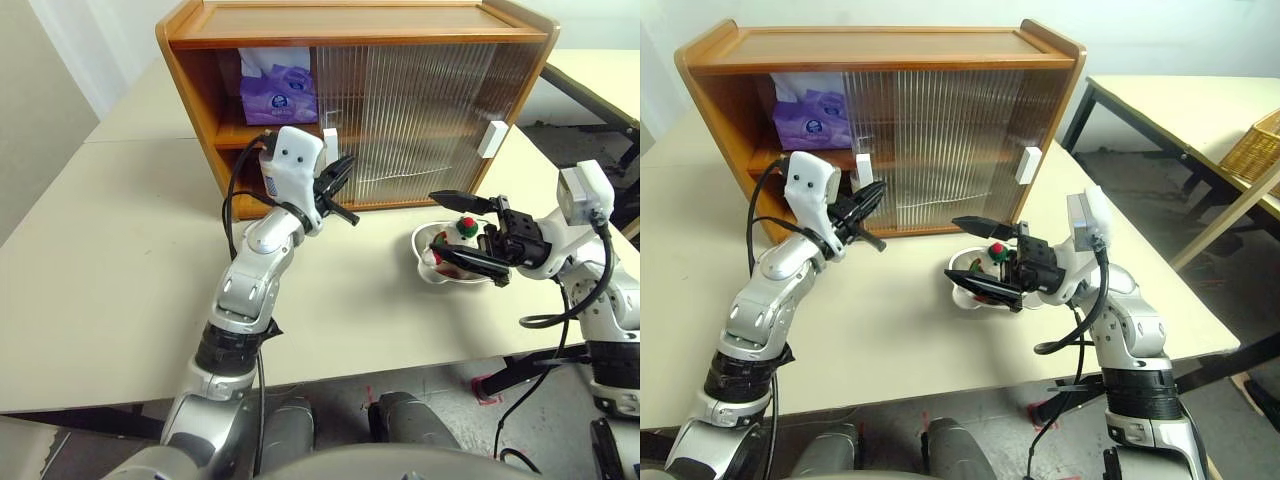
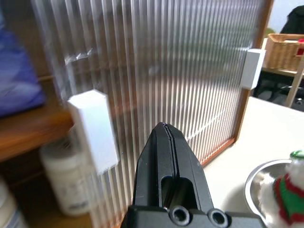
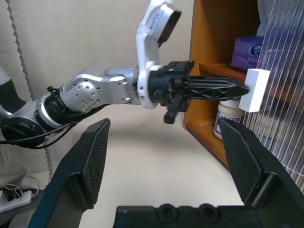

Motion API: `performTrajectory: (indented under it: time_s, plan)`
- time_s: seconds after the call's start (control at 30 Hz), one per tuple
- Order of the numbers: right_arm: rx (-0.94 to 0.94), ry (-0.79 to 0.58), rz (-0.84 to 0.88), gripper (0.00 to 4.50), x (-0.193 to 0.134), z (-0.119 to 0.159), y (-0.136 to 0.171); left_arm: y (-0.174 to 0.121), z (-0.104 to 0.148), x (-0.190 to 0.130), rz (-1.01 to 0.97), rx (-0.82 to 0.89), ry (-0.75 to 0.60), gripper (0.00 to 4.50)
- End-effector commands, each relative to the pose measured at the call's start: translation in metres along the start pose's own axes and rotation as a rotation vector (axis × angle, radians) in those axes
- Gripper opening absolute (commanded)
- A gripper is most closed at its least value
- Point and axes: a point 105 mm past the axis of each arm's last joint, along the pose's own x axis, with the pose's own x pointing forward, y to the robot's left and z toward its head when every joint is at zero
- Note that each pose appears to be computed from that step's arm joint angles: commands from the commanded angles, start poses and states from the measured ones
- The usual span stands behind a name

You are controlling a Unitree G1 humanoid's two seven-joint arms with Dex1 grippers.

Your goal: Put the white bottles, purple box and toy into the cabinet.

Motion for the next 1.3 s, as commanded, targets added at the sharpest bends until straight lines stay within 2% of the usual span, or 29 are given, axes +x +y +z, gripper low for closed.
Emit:
performTrajectory:
  time_s: [0.03,0.5,0.67,1.3]
  plan:
    - [-0.006,0.019,0.007,4.5,0.0,0.0,0.002,0.001,-0.01,0.009,0.016,0.009,0.032,0.03]
    - [-0.009,0.017,-0.04,4.5,-0.002,-0.003,-0.003,0.015,-0.008,0.019,0.127,0.025,0.04,0.03]
    - [-0.015,0.024,-0.091,4.5,-0.005,-0.004,-0.01,0.022,-0.01,0.014,0.161,0.03,0.054,0.03]
    - [-0.015,0.007,-0.066,4.5,0.0,-0.001,-0.009,0.05,-0.01,-0.007,0.269,0.058,0.074,0.03]
